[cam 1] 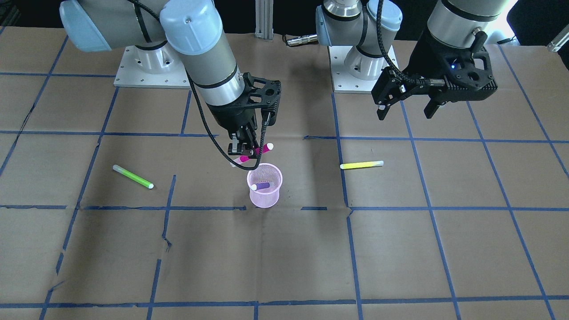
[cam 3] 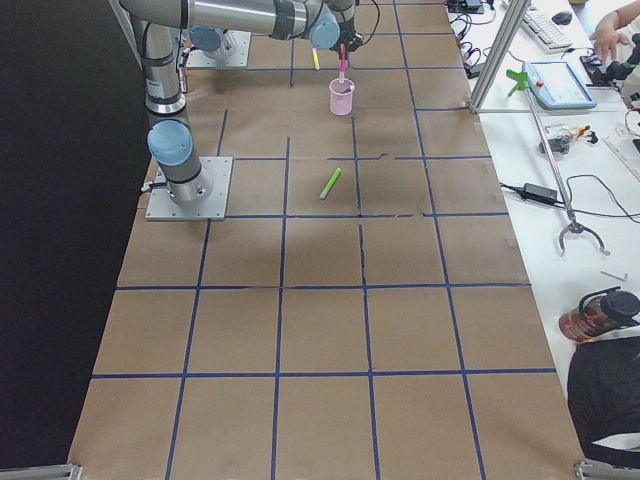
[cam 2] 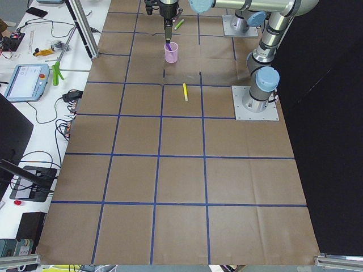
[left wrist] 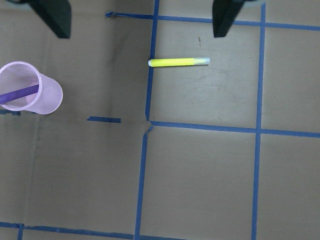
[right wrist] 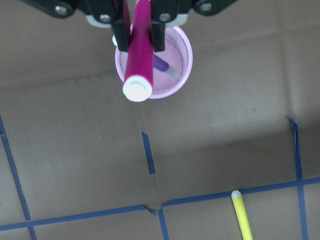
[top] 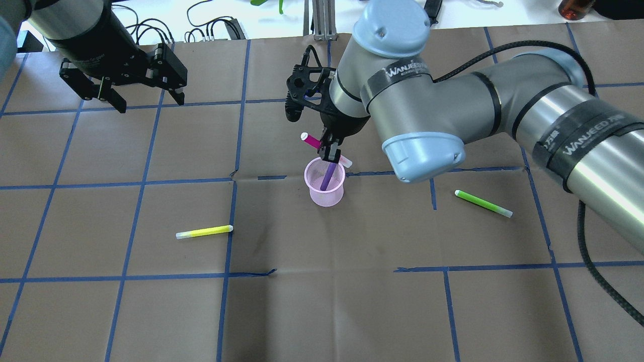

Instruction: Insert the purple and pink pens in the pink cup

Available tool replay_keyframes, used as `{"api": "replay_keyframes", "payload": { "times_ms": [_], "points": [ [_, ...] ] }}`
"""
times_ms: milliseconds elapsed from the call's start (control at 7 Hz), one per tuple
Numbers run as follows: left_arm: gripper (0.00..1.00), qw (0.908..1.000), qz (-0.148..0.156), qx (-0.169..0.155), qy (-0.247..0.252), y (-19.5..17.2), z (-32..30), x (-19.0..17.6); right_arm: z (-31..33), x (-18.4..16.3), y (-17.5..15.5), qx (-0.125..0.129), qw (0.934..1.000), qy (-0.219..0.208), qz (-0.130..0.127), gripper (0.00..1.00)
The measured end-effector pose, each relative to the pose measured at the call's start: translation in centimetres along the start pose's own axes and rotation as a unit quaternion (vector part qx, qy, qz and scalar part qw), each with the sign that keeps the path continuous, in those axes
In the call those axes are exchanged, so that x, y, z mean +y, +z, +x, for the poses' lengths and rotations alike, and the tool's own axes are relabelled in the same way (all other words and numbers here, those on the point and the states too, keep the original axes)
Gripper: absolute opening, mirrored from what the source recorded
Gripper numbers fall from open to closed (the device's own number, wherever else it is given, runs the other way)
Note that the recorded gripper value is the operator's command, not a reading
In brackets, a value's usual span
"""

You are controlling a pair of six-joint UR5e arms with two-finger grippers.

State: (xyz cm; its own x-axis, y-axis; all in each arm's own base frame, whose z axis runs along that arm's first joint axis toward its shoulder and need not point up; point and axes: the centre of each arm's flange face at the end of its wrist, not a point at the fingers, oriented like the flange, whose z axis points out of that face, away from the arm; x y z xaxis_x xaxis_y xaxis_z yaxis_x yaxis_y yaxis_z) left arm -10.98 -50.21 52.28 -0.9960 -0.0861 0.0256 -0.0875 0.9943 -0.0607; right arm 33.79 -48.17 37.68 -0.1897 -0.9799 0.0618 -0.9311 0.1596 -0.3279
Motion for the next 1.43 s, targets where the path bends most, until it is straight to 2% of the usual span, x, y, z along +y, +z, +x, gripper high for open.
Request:
{"api": "replay_keyframes", "payload": {
  "times_ms": [286,571,1000,1429],
  "points": [
    [0.98,1.0,0.002,-0.001,0.001,0.1,0.0,0.6,-0.6,-0.5,0.6,-0.002,0.9991,0.015,0.039,0.09],
    [0.98,1.0,0.001,-0.001,0.0,0.3,0.0,0.7,-0.1,0.6,1.2,0.0,0.9977,0.026,0.063,0.09],
    [0.98,1.0,0.0,-0.001,-0.002,0.5,-0.2,0.0,-0.6,3.9,4.1,-0.01,0.9956,0.046,0.081,0.09],
    [0.98,1.0,-0.001,-0.001,-0.006,0.5,-0.7,-0.3,-0.3,4.3,6.4,-0.015,0.9946,0.047,0.091,0.1]
  ]
}}
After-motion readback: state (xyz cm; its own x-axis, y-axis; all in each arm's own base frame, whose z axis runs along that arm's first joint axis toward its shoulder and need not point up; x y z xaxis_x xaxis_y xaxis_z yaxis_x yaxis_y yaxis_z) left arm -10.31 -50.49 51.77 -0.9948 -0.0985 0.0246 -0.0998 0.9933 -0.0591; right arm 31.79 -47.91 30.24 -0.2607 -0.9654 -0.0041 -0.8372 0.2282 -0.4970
